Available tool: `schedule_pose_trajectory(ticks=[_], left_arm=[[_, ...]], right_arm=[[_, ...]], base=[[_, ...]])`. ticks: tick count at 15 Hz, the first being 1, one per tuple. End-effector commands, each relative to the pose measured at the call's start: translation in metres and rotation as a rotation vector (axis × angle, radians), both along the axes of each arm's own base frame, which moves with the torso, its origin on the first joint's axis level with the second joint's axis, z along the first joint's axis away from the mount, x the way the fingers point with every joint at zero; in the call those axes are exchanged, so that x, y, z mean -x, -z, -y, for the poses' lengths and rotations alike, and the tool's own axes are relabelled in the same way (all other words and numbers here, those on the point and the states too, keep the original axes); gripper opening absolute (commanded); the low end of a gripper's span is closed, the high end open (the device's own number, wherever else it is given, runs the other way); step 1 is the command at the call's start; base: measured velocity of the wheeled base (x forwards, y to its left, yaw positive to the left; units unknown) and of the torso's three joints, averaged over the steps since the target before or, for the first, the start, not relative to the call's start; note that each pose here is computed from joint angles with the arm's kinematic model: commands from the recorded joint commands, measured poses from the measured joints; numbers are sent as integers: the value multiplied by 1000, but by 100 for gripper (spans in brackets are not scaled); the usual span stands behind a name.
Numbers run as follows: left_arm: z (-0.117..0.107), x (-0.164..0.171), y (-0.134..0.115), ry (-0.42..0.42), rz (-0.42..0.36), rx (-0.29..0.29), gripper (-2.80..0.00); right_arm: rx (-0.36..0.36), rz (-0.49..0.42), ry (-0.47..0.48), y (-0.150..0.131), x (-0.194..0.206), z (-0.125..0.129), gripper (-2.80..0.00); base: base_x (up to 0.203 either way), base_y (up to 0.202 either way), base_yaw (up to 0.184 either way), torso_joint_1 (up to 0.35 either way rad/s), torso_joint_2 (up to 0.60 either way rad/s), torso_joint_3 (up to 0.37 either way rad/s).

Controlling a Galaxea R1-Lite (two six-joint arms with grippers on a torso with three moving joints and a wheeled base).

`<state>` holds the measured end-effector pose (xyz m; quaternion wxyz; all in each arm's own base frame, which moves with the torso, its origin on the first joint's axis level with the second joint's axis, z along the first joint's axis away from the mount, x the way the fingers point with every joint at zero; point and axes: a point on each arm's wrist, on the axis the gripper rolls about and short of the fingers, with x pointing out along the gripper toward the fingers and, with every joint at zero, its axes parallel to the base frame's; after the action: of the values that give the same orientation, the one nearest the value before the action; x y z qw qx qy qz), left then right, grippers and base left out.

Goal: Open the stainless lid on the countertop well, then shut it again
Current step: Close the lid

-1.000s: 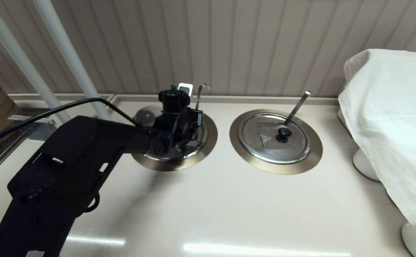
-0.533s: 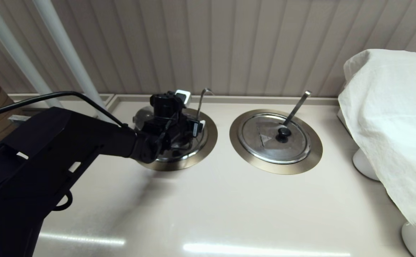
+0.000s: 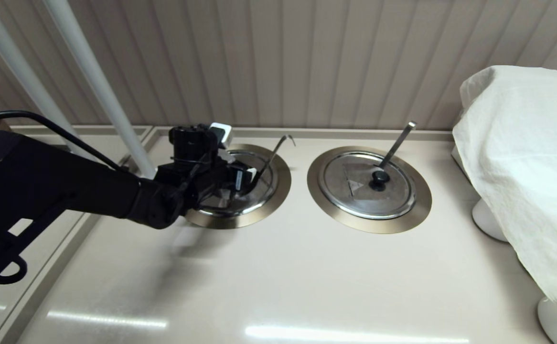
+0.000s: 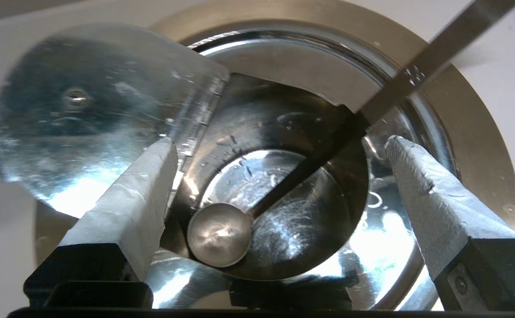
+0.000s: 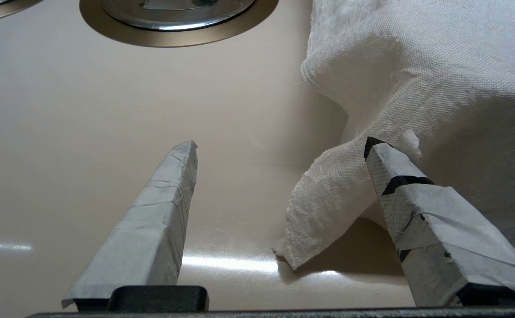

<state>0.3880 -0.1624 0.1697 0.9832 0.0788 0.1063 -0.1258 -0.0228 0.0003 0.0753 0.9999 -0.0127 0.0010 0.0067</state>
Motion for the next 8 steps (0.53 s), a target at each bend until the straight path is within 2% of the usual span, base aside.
schedule_pose_trajectory(ticks=[1,2,5,6,8], left_arm=[[-14,10,-13,-23,61,24,0],[-18,9,-15,-34,95,39,0],[-21,10,-13,-42,91,49,0],[-24,12,-15,-50,92,67,0],[-44,12,-23,-110,99,150,0]], right_arm=[[1,1,0,0,0,0,0],[-1,1,0,0,0,0,0],[-1,1,0,0,0,0,0],[1,1,0,0,0,0,0],[-1,1,0,0,0,0,0]], base=[[0,0,0,0,0,0],[0,0,0,0,0,0],[0,0,0,0,0,0],[0,0,0,0,0,0],[0,0,0,0,0,0]])
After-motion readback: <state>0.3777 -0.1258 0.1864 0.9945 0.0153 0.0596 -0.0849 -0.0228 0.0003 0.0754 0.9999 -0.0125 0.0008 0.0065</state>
